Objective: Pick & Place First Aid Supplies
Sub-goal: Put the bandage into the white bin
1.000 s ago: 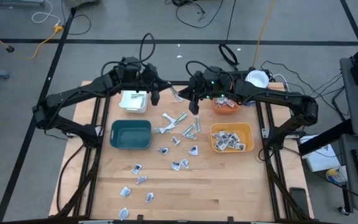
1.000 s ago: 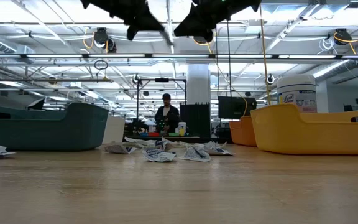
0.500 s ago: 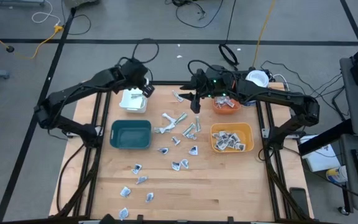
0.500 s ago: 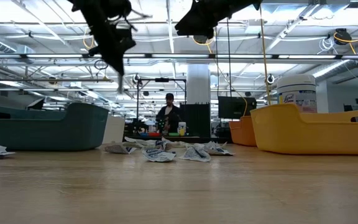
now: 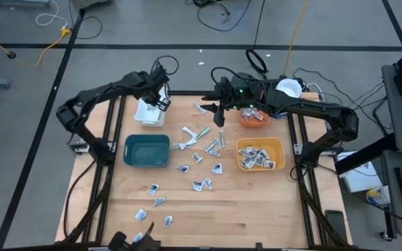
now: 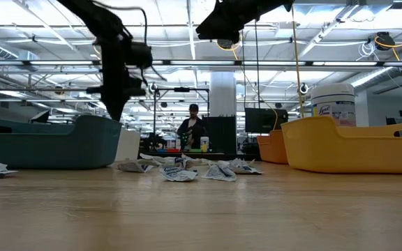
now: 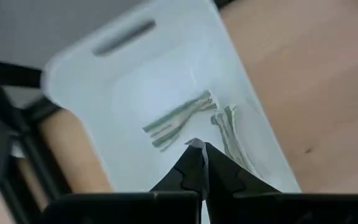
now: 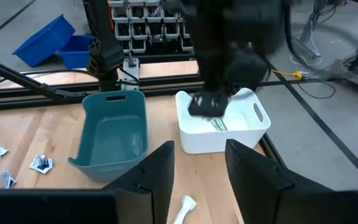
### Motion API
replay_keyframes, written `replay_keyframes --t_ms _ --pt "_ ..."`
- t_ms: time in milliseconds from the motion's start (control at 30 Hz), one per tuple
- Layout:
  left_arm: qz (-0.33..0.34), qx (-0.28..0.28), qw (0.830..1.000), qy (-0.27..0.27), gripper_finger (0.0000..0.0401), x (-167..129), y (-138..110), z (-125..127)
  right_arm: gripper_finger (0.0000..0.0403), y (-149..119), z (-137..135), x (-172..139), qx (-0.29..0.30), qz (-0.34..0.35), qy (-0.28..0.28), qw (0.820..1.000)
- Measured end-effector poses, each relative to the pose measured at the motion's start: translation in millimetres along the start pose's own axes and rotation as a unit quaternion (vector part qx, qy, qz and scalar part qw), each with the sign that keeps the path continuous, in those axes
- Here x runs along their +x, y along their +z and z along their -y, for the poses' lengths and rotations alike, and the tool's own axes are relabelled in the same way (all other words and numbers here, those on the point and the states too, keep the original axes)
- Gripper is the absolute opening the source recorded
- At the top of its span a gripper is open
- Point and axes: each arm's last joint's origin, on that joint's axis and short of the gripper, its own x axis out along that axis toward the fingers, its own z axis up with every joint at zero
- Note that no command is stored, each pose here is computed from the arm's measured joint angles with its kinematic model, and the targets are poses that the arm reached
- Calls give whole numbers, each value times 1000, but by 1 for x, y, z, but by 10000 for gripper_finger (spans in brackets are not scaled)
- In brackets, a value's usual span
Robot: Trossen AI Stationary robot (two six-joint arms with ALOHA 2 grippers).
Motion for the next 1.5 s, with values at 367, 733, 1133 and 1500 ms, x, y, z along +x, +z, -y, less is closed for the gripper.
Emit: replay_keyframes --t_ms 367,733,1133,1500 --pt "-75 -60 995 -16 29 39 6 -18 136 -1 0 0 5 -7 -1 1000" --pt "-80 -46 995 -37 210 39 6 -19 208 -16 5 -2 -10 -80 11 997" --pt "-95 8 986 -133 299 35 3 -2 242 -81 31 28 -288 -250 138 914" --pt "-96 13 986 -135 297 34 2 1 242 -142 26 71 -392 -366 227 813"
